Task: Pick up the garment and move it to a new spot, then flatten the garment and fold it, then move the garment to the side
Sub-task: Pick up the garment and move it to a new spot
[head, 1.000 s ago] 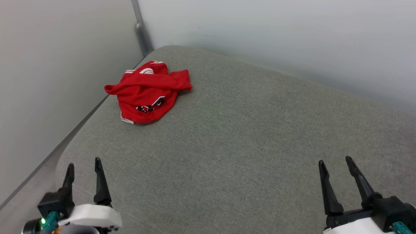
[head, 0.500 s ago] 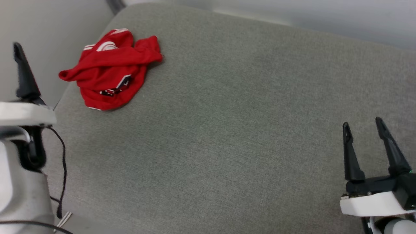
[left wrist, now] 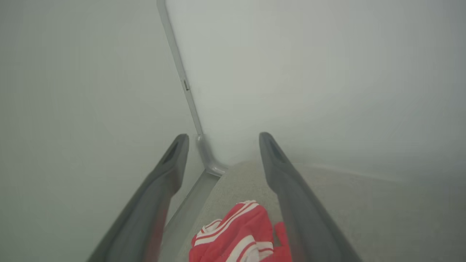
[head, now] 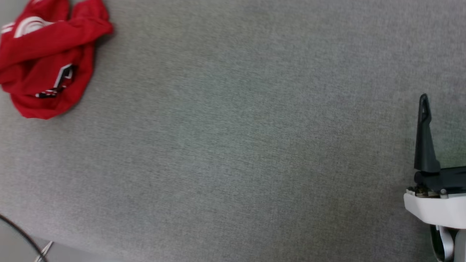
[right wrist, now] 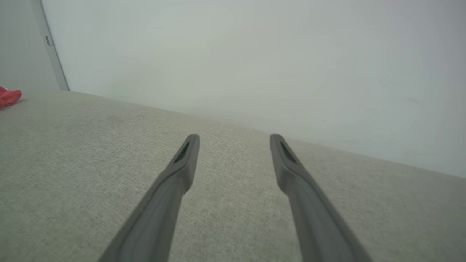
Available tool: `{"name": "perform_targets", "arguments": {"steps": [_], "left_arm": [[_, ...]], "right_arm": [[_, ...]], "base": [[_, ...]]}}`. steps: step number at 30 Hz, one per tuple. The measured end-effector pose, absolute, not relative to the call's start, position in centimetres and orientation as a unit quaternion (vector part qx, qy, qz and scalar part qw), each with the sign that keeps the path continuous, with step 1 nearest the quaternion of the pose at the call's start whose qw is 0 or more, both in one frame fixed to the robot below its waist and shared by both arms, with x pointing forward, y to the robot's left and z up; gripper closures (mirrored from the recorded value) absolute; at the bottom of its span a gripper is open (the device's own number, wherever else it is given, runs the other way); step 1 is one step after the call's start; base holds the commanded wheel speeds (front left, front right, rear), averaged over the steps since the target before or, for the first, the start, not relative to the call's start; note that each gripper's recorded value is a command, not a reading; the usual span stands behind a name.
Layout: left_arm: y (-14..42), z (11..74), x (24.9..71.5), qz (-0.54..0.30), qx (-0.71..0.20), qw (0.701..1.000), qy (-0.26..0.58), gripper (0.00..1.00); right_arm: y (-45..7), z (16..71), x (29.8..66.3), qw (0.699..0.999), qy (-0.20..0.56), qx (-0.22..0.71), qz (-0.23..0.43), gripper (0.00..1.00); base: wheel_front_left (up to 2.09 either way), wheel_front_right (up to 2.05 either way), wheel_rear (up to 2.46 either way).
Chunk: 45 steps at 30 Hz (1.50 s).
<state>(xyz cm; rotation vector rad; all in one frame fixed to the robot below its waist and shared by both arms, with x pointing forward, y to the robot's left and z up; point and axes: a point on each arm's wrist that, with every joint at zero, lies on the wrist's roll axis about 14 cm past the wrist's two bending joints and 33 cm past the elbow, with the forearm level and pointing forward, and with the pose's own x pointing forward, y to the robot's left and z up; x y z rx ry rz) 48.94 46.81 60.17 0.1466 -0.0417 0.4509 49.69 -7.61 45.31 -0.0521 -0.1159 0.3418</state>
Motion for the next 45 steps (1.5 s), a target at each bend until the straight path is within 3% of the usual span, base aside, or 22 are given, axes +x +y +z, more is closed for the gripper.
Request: {"name": "perform_targets", "arguments": {"steps": [9,19,26,27,28,29,37,45], "left_arm": [[46.9,51.4,50.4,0.187,-0.010,0.958,0.217,0.00],[44.6,41.2,46.3,0.155,-0.115,0.875,0.444,0.00],[43.0,36.8,44.8,0.143,-0.130,0.837,0.512,0.00],[42.9,36.6,44.8,0.143,-0.132,0.836,0.514,0.33],[42.8,36.6,44.8,0.142,-0.130,0.836,0.514,0.93],[42.8,36.4,44.8,0.141,-0.127,0.835,0.516,1.00],[43.6,39.0,45.8,0.140,-0.090,0.862,0.479,1.00],[43.1,48.2,49.6,0.097,-0.017,0.924,0.370,1.00]], "right_arm": [[-8.5,44.1,50.5,0.985,-0.055,-0.033,0.159,0.00],[-9.9,42.4,50.7,0.988,-0.039,-0.049,0.144,0.00],[-10.4,40.9,50.8,0.989,-0.023,-0.055,0.139,0.00],[-10.4,40.8,50.8,0.989,-0.022,-0.055,0.139,0.00],[-10.4,40.8,50.8,0.988,-0.022,-0.055,0.139,0.00],[-10.4,40.8,50.8,0.988,-0.022,-0.055,0.140,0.00],[-10.1,42.2,50.5,0.988,-0.032,-0.049,0.142,0.00],[-9.8,45.7,49.8,0.987,-0.061,-0.034,0.144,0.00]], "base": [[0.00,0.00,0.00],[0.00,0.00,0.00],[0.00,0.00,0.00],[0.00,0.00,0.00],[0.00,0.00,0.00],[0.00,0.00,0.00],[0.00,0.00,0.00],[0.00,0.00,0.00]]}}
